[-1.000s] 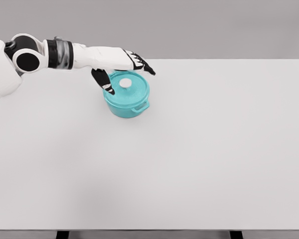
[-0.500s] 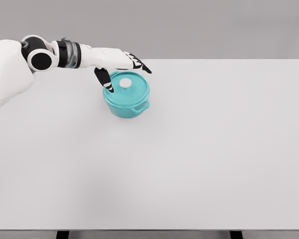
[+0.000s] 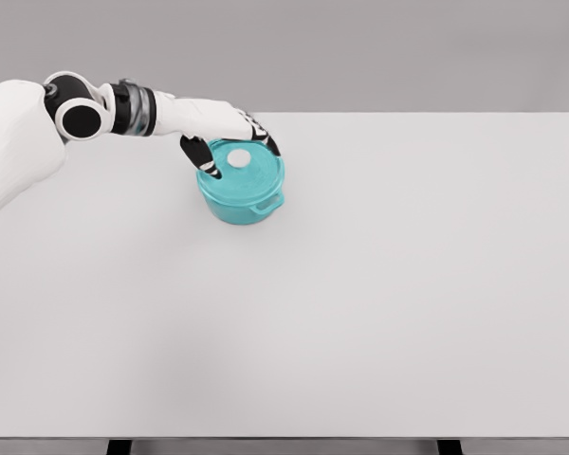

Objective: Open the lid of the pot with left arm

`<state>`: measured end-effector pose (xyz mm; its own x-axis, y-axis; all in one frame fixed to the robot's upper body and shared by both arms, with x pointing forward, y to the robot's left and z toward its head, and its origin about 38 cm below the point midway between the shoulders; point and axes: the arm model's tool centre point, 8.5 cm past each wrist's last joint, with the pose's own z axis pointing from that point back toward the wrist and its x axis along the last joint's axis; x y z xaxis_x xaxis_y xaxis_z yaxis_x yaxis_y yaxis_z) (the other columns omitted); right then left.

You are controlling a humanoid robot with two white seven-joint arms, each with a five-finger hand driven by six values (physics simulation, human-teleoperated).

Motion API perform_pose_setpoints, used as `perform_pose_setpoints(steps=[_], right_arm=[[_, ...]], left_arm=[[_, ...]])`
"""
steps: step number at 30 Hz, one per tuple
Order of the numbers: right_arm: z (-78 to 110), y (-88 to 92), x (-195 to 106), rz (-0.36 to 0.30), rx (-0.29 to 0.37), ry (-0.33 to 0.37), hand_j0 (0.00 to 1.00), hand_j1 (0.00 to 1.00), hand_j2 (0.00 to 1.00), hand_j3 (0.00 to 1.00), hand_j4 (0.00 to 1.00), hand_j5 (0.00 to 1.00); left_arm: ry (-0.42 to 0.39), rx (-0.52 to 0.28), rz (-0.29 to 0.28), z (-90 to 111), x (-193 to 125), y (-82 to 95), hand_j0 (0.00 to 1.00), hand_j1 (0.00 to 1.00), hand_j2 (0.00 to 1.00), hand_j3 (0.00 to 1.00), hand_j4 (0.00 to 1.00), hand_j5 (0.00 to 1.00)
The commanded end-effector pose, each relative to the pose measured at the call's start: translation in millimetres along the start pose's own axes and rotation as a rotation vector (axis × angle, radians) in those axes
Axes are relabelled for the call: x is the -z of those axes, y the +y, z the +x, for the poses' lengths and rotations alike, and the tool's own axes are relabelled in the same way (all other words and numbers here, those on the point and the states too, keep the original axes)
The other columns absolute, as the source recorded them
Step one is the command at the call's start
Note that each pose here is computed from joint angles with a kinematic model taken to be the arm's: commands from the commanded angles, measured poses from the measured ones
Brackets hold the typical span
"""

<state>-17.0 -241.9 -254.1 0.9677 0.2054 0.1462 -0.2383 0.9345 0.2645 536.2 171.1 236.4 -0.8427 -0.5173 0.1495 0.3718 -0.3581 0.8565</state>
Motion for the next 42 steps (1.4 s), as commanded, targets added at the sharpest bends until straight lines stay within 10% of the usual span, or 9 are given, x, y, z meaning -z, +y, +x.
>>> perform_pose_setpoints(steps=[1, 7, 17, 32, 33, 34, 42], right_arm=[[0.0, 0.0, 0, 0.000, 0.000, 0.000, 1.00, 1.00, 1.00, 1.00, 1.00, 1.00], [0.0, 0.0, 0, 0.000, 0.000, 0.000, 1.00, 1.00, 1.00, 1.00, 1.00, 1.00], [0.2, 0.0, 0, 0.000, -0.001, -0.001, 1.00, 1.00, 1.00, 1.00, 1.00, 1.00], [0.0, 0.0, 0, 0.000, 0.000, 0.000, 1.00, 1.00, 1.00, 1.00, 1.00, 1.00], [0.0, 0.0, 0, 0.000, 0.000, 0.000, 1.00, 1.00, 1.00, 1.00, 1.00, 1.00], [0.0, 0.0, 0, 0.000, 0.000, 0.000, 1.00, 1.00, 1.00, 1.00, 1.00, 1.00], [0.2, 0.0, 0, 0.000, -0.001, -0.001, 1.00, 1.00, 1.00, 1.00, 1.00, 1.00]], left_arm=[[0.000, -0.006, -0.016, 0, 0, -1.7, 0.71, 0.71, 0.71, 0.71, 0.71, 0.71], [-0.004, -0.010, -0.024, 0, -1, -3.8, 0.52, 0.52, 0.52, 0.52, 0.52, 0.52], [-0.007, -0.006, -0.013, 1, -6, -1.2, 0.50, 0.50, 0.50, 0.50, 0.50, 0.50], [0.258, -0.095, -0.020, -66, -155, -51.9, 0.51, 0.51, 0.51, 0.51, 0.51, 0.51], [0.251, -0.097, -0.017, -65, -153, -53.3, 0.65, 0.65, 0.65, 0.65, 0.65, 0.65], [0.235, -0.099, -0.023, -61, -146, -57.7, 1.00, 1.00, 1.00, 1.00, 1.00, 1.00], [0.158, -0.051, 0.022, -38, -138, -38.9, 1.00, 1.00, 1.00, 1.00, 1.00, 1.00]])
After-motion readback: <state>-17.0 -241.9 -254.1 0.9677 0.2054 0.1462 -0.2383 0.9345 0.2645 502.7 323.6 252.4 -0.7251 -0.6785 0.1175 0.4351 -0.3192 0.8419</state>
